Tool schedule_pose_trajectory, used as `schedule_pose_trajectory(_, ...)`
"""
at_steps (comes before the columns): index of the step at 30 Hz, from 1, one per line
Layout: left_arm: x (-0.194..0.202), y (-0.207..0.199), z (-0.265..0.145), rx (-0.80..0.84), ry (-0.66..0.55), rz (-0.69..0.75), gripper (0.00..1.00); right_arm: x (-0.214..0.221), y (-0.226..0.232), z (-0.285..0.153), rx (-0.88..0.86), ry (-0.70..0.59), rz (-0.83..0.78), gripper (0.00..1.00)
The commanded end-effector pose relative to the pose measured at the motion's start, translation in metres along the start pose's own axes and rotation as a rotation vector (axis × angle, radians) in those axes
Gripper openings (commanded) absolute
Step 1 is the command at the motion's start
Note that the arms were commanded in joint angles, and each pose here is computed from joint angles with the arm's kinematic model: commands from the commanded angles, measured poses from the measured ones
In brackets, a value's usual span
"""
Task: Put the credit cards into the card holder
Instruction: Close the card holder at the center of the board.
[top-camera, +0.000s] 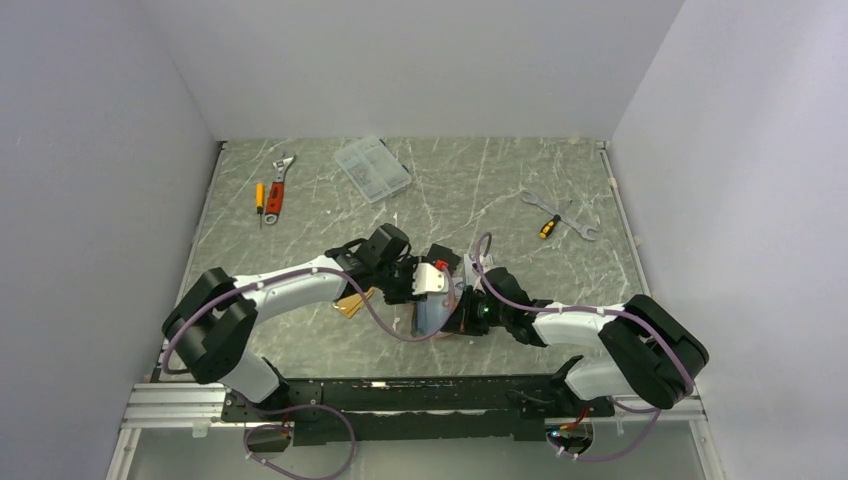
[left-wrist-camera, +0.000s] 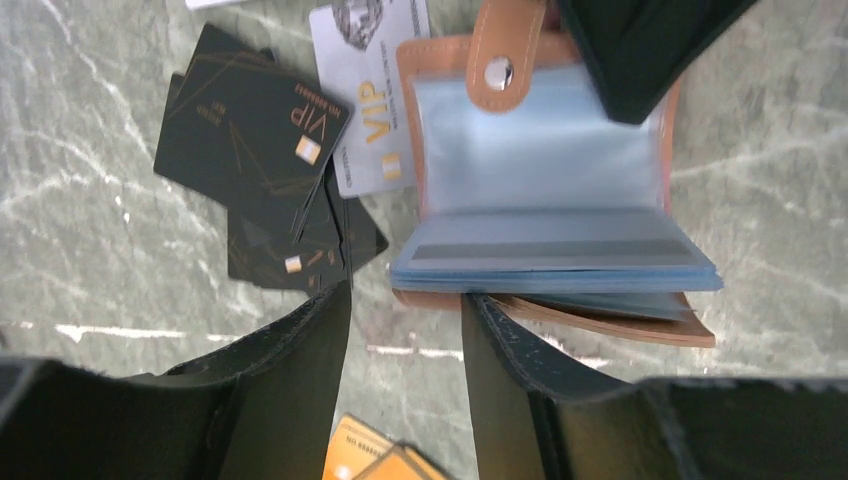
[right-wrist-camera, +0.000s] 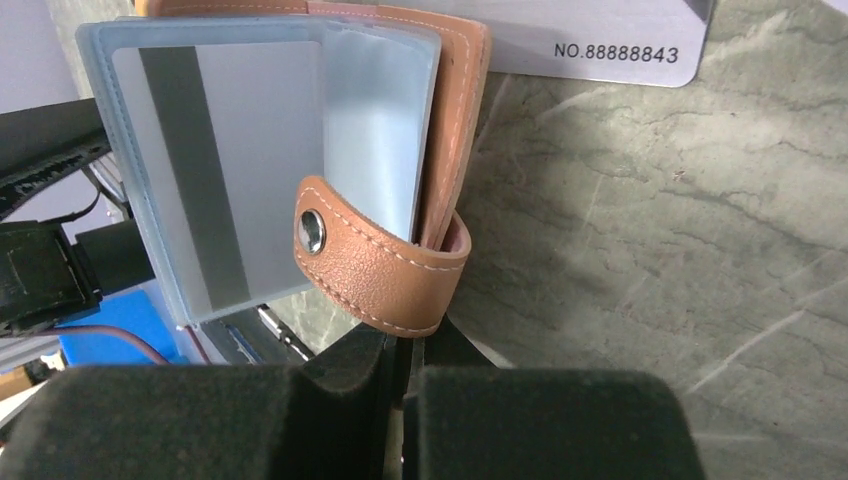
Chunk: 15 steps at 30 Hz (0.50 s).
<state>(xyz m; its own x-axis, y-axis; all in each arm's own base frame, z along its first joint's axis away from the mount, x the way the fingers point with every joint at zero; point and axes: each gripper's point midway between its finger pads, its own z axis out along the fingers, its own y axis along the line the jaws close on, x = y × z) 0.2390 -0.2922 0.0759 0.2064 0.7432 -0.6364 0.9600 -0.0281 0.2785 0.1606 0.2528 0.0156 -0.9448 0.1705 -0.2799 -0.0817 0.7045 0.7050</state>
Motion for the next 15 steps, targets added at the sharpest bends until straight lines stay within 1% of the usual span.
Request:
schedule_pose_trajectory(1,-0.03,-0.01,0.018,0.07,-0.073,-0.068,0.5,-0.004,0.025,-0.002,-0.103,0.01,-0.069,0.0)
schedule_pose_trajectory(4,-0.039,-0.013,0.022,0.077,-0.091,-0.084,0.5,-0.003,0.034,0.0,-0.147,0.032,-0.086,0.0)
schedule_pose_trajectory(7,-0.049,-0.012,0.023,0.089,-0.105,-0.146,0.49,0.001,0.041,0.004,-0.196,0.065,-0.087,0.0)
schedule_pose_trajectory(8,-0.052,-0.013,0.024,0.098,-0.111,-0.161,0.49,0.003,0.042,0.005,-0.208,0.074,-0.085,0.02)
schedule_pose_trajectory(11,-0.053,-0.018,0.028,0.109,-0.112,-0.182,0.49,0.007,0.043,0.003,-0.24,0.079,-0.077,0.2)
schedule_pose_trajectory(14,-0.039,-0.023,0.036,0.097,-0.078,-0.202,0.47,0.006,0.044,-0.004,-0.257,0.051,-0.075,0.4)
schedule_pose_trajectory(15,-0.033,-0.025,0.039,0.088,-0.064,-0.208,0.47,0.004,0.044,-0.007,-0.263,0.037,-0.072,0.46)
